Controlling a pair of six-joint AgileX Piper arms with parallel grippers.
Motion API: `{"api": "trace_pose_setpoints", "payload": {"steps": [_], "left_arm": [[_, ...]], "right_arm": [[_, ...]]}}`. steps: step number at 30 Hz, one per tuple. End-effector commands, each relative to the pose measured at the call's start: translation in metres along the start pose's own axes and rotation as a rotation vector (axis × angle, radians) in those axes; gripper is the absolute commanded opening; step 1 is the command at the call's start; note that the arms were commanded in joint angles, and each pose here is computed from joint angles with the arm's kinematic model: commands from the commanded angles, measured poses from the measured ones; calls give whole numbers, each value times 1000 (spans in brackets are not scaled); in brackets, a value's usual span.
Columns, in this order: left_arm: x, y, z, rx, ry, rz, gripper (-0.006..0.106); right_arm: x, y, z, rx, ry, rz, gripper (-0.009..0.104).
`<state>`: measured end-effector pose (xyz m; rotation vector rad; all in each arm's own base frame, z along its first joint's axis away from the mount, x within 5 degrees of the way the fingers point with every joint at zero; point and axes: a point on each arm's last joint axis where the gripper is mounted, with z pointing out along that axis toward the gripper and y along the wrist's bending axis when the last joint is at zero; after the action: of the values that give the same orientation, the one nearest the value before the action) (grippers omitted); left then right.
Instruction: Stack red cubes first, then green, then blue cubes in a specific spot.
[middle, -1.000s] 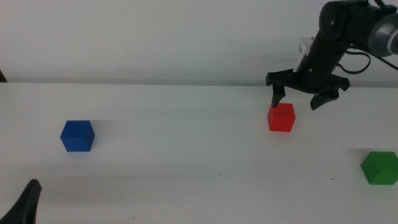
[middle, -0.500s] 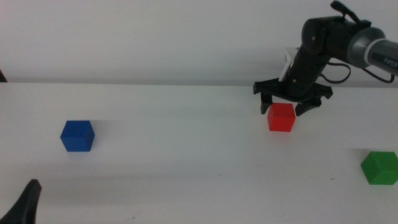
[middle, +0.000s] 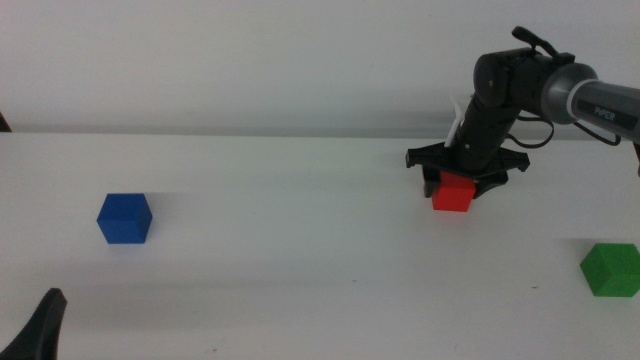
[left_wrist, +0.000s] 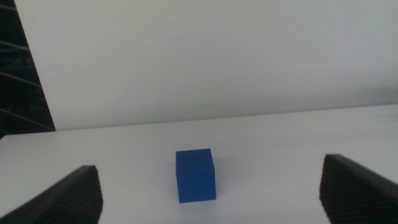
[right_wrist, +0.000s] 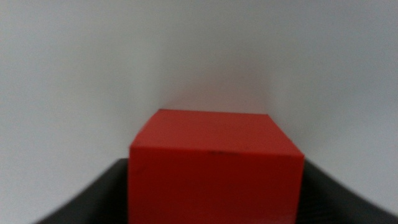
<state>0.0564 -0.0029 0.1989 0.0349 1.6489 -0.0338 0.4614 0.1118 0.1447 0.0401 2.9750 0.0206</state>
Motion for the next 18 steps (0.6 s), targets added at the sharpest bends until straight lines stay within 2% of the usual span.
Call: {"api": "trace_pose_setpoints", "payload": {"steps": [1, 4, 5, 10, 14, 18], "left_arm": [[10, 0, -1, -2, -17, -6, 94], [10, 0, -1, -2, -17, -6, 94], [10, 0, -1, -2, -17, -6, 94], [10, 0, -1, -2, -17, -6, 94], [10, 0, -1, -2, -17, -6, 94], [10, 0, -1, -2, -17, -6, 94]], "right_arm": [[-2, 0, -2, 9, -16, -6, 54], [-1, 1, -4, 3, -17, -6, 29], [1, 5, -15, 10, -17, 12, 17], [14, 23, -70, 37, -53, 44, 15], [48, 61, -101, 57, -71, 12, 15], [91, 101, -107, 103, -91, 19, 15]]}}
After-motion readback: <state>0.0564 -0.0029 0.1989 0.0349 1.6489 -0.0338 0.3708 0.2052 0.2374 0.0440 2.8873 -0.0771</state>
